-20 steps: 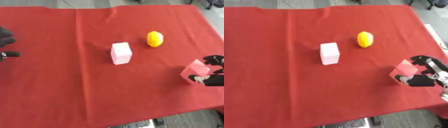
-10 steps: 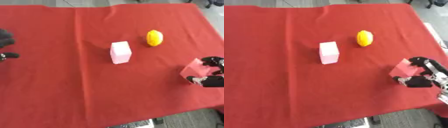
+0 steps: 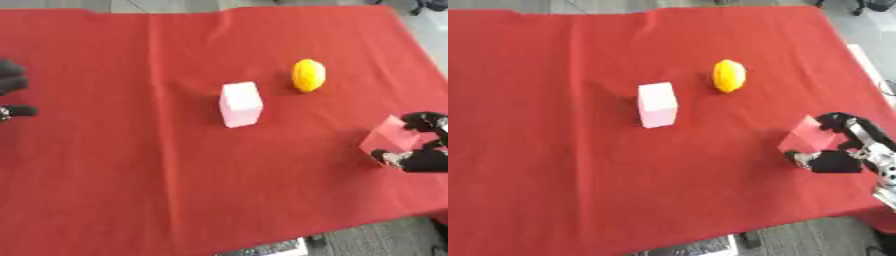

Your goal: Pick up the objects with one hand, pass them to the other hand, and then place them into the box on the other side of the table.

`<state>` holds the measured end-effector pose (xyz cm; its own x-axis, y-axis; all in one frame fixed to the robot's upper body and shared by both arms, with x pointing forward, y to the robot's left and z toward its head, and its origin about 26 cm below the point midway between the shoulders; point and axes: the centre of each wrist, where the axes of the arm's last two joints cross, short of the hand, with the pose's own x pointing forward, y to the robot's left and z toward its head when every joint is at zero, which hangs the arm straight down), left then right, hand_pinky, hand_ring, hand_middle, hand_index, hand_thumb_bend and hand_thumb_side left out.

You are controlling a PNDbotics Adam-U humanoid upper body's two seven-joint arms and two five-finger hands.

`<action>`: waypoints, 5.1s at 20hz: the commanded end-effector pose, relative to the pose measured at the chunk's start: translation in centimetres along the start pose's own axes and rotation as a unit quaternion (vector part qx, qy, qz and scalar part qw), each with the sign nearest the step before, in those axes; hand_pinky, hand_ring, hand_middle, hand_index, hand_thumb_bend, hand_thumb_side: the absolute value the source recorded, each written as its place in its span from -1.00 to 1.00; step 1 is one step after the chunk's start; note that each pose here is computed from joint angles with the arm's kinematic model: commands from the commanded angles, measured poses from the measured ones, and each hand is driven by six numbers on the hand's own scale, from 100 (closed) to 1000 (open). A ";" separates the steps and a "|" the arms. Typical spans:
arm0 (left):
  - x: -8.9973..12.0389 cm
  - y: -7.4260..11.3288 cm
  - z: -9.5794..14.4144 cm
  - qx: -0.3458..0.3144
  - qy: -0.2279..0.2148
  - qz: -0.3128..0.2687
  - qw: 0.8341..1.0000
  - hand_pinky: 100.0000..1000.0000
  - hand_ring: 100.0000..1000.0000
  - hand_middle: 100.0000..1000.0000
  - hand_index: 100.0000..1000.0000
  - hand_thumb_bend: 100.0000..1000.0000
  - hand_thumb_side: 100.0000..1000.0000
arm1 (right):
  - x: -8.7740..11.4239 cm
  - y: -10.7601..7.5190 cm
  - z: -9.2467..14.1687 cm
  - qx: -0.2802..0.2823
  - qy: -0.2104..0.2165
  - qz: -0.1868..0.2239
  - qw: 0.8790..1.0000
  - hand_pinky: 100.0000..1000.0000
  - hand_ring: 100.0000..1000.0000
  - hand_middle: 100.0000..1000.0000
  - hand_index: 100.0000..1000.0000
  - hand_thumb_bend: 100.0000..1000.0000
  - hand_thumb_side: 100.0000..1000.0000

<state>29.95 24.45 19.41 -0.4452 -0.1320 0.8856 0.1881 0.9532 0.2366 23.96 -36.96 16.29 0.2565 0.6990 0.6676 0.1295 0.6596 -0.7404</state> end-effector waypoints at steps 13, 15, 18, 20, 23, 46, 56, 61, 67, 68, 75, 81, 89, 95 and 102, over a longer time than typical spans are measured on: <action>0.6 -0.1 0.0 -0.005 -0.008 -0.009 1.000 0.26 0.66 0.49 0.59 -1.00 0.62 | 0.6 -1.2 -0.2 -0.052 0.002 0.033 0.998 0.52 0.89 0.53 0.73 0.01 -0.96; 0.6 -0.1 0.0 -0.006 -0.008 -0.009 1.000 0.26 0.66 0.49 0.59 -1.00 0.61 | 0.6 -1.2 -0.2 -0.051 0.006 0.035 0.998 0.54 0.93 0.54 0.75 0.01 -0.97; 0.6 -0.1 0.0 -0.006 -0.008 -0.010 1.000 0.26 0.66 0.49 0.59 -1.00 0.62 | 0.9 -1.3 -0.3 -0.057 0.012 0.033 0.998 0.54 0.94 0.55 0.75 -0.02 -0.96; 0.6 -0.2 0.0 -0.006 -0.007 -0.010 1.000 0.26 0.66 0.49 0.59 -1.00 0.62 | 1.0 -1.3 -0.3 -0.059 0.016 0.030 0.998 0.54 0.94 0.55 0.75 -0.02 -0.95; 0.6 -0.2 0.0 -0.007 -0.007 -0.009 1.000 0.26 0.66 0.49 0.59 -1.00 0.62 | 1.0 -1.2 -0.3 -0.056 0.019 0.027 0.998 0.55 0.94 0.55 0.75 -0.02 -0.94; 0.6 -0.5 -0.1 -0.014 -0.008 -0.009 1.000 0.26 0.66 0.49 0.58 -1.00 0.64 | 0.8 0.2 -0.1 -0.022 0.064 0.027 0.997 0.59 0.91 0.54 0.74 0.00 -0.83; 0.6 -0.6 -0.1 -0.018 -0.005 -0.011 1.000 0.26 0.66 0.49 0.58 -1.00 0.65 | 0.6 0.6 0.0 -0.022 0.075 0.018 0.997 0.59 0.91 0.53 0.73 -0.04 -0.83; 0.5 -0.7 -0.1 -0.020 -0.003 -0.012 1.000 0.26 0.66 0.49 0.58 -1.00 0.65 | 0.6 0.5 0.0 -0.030 0.080 0.015 0.996 0.58 0.91 0.52 0.73 -0.07 -0.88; 0.4 -0.7 0.0 -0.023 0.000 -0.013 1.000 0.26 0.67 0.49 0.58 -1.00 0.66 | 0.5 0.6 0.0 -0.041 0.083 0.002 0.996 0.57 0.91 0.51 0.76 -0.09 -0.91; 0.4 -0.7 0.0 -0.023 0.000 -0.013 1.000 0.26 0.67 0.49 0.58 -1.00 0.66 | 0.4 0.6 0.0 -0.043 0.084 0.001 0.996 0.57 0.91 0.51 0.77 -0.09 -0.91; 0.4 -0.8 0.0 -0.025 0.002 -0.014 1.000 0.27 0.67 0.50 0.58 -1.00 0.66 | 0.3 0.7 0.1 -0.056 0.091 -0.006 0.994 0.56 0.85 0.40 0.70 -0.24 -1.00; 0.4 -0.8 0.1 -0.026 0.003 -0.016 1.000 0.27 0.67 0.50 0.58 -1.00 0.66 | 0.3 0.8 0.1 -0.093 0.111 -0.010 0.989 0.54 0.71 0.10 0.63 -0.50 -1.00; 0.3 -1.0 0.1 -0.034 0.008 -0.018 0.999 0.27 0.67 0.50 0.58 -1.00 0.67 | 0.4 1.2 0.1 -0.137 0.096 -0.044 0.985 0.38 0.50 -0.16 0.60 -0.71 -1.00; 0.3 -1.0 0.1 -0.035 0.007 -0.018 0.999 0.27 0.68 0.50 0.58 -1.00 0.66 | 0.4 1.6 0.2 -0.154 0.067 -0.062 0.984 0.29 0.50 -0.19 0.58 -0.77 -1.00; 0.4 -0.9 0.0 -0.036 0.001 -0.019 0.999 0.27 0.68 0.50 0.58 -1.00 0.63 | 1.2 2.2 -0.1 -0.192 -0.005 -0.087 0.977 0.16 0.49 -0.22 0.53 -0.79 -1.00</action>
<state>29.80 23.50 18.80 -0.4205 -0.1612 0.8929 0.2383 0.9299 0.2801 24.53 -34.71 14.83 0.1204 0.5441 0.8303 0.4092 0.7349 -0.5409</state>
